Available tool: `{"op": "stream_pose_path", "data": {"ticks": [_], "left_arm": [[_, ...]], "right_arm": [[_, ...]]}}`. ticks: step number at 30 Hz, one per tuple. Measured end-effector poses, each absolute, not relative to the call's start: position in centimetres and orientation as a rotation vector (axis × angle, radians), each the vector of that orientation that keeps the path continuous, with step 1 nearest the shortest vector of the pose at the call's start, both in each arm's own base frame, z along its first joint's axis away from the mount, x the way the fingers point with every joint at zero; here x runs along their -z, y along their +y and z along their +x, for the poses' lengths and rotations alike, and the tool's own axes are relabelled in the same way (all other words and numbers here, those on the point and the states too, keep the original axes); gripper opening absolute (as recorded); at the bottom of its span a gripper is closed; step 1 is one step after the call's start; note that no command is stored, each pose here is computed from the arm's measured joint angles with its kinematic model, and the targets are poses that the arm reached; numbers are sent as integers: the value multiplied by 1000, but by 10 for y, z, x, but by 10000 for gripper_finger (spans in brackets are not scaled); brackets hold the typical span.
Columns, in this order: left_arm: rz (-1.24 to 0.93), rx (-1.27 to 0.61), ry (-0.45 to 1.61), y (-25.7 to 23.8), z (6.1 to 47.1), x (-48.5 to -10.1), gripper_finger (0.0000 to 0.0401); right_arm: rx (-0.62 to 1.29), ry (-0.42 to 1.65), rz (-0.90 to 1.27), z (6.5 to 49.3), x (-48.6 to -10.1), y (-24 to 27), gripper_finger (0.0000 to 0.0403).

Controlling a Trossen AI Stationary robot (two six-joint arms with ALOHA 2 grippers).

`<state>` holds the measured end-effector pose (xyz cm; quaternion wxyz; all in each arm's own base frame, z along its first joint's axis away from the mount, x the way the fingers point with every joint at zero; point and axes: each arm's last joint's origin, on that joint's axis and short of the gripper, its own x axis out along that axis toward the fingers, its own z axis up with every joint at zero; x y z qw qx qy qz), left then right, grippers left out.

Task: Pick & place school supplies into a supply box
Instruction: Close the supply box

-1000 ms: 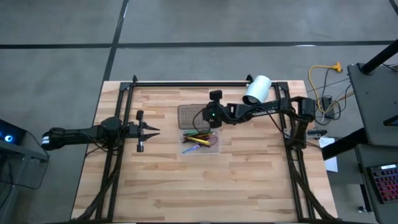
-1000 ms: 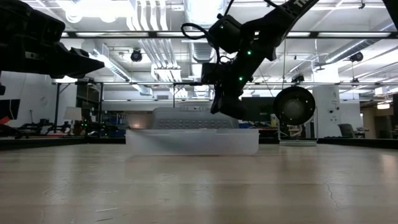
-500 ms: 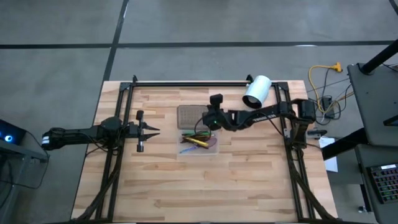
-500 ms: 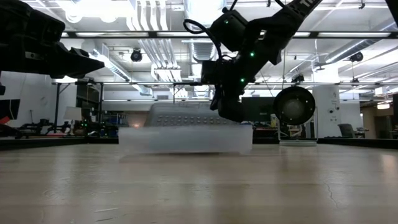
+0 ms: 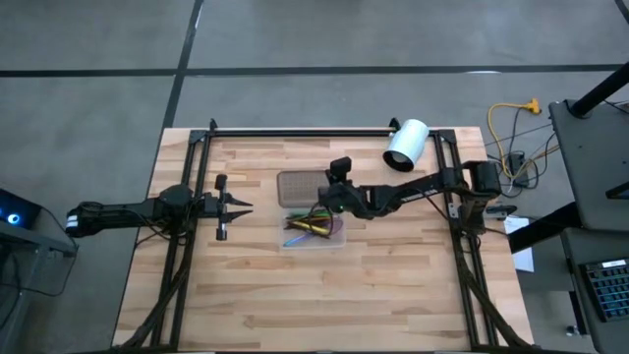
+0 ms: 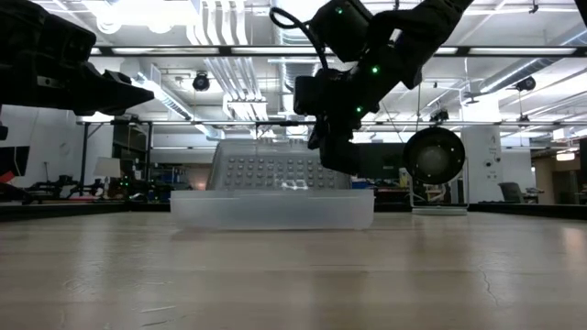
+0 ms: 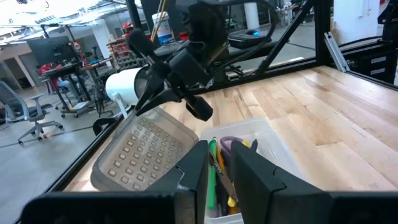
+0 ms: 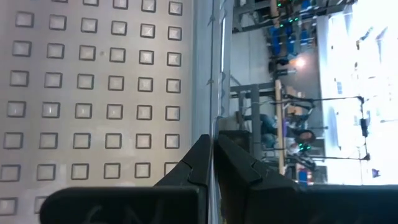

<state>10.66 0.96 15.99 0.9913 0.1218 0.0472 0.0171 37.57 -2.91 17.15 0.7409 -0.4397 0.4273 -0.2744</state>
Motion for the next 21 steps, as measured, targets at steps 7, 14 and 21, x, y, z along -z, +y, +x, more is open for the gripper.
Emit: {"op": "stream_pose_path", "data": {"ticks": [7,14,21], "left_arm": [[244,-34,94,10,107,-160,54],[244,-34,94,10,107,-160,54],[244,-34,94,10,107,-160,54]], "right_arm": [[608,893,-1017,376,-172,-11,8],[629,829,-1075,371,-166,4,8],[628,790,-1091,363,-159,15,8]]}}
